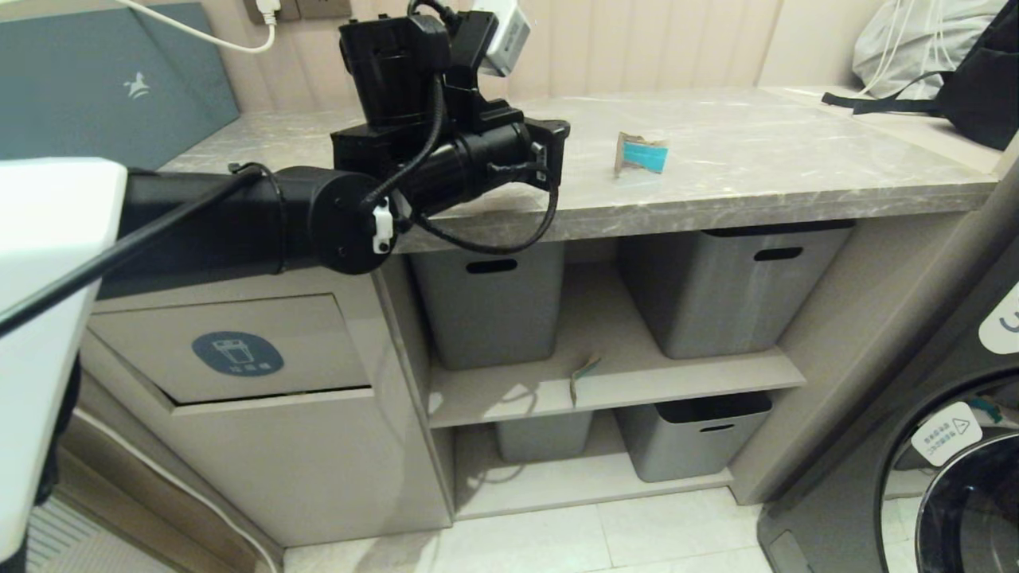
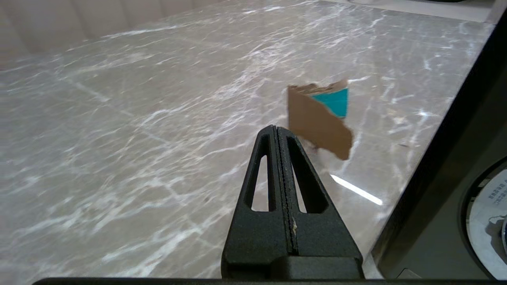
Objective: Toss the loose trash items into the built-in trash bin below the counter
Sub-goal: Pick up the garbage
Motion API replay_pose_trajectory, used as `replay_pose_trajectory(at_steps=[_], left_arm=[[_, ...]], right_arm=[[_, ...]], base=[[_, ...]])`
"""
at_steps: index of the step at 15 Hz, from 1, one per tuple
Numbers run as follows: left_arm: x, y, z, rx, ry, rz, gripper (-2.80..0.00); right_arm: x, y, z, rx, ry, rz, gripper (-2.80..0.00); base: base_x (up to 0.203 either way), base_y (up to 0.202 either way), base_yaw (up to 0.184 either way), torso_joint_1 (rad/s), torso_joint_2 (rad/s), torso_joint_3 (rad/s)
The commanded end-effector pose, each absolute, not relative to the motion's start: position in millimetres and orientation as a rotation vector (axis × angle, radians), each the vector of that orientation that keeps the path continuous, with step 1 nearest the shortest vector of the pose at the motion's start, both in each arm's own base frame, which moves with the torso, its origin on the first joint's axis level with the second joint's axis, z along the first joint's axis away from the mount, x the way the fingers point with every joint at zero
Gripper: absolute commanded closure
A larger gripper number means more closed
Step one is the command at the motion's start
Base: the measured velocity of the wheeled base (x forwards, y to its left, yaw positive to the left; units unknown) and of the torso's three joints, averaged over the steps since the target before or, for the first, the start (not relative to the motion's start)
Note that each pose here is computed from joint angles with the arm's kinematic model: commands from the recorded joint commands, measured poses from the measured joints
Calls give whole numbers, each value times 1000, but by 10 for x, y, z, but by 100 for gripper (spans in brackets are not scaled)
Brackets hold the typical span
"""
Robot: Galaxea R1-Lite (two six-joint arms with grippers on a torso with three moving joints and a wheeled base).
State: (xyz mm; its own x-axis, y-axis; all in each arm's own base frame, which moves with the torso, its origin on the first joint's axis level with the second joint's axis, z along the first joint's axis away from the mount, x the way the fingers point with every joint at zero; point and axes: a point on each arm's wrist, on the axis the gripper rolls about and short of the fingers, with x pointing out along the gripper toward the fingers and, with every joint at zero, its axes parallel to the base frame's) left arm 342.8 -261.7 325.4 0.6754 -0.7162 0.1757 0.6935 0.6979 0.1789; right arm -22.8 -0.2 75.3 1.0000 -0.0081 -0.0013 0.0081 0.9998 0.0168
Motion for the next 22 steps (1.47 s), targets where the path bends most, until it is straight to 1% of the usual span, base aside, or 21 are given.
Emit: replay_pose_trajectory(at_steps=[1,5,7,9,12,13,16,20,22], left_arm=[[3445,-2550,3248,105,-233,-780,0],[3492,-2152,3281,67,-184,-701,0],[3402,-1827,3322,57,-158,-643,0],[3182,-1435,3364,62,-136,-573,0],[2542,-853,3304,70,-95,-473,0],[2297,-681,3199,72,-72,-437,0],[1646,-331,2671,70,-19,-344,0],[751,-130,1921,73,-39,-289,0],[421,-80,1606,77,-80,-264,0]], right_arm=[[-228,-2,753,17,1,-8,0],[-228,-2,753,17,1,-8,0],[-228,-2,753,17,1,-8,0],[-228,-2,753,17,1,-8,0],[-228,-2,753,17,1,-8,0],[-228,-2,753,17,1,-8,0],[-228,-2,753,17,1,-8,0],[-228,-1,753,17,1,-9,0],[-228,-2,753,17,1,-8,0]], base=[[0,0,0,0,0,0],[0,0,0,0,0,0],[0,0,0,0,0,0],[0,0,0,0,0,0],[0,0,0,0,0,0],[0,0,0,0,0,0],[0,0,0,0,0,0],[0,0,0,0,0,0],[0,0,0,0,0,0]])
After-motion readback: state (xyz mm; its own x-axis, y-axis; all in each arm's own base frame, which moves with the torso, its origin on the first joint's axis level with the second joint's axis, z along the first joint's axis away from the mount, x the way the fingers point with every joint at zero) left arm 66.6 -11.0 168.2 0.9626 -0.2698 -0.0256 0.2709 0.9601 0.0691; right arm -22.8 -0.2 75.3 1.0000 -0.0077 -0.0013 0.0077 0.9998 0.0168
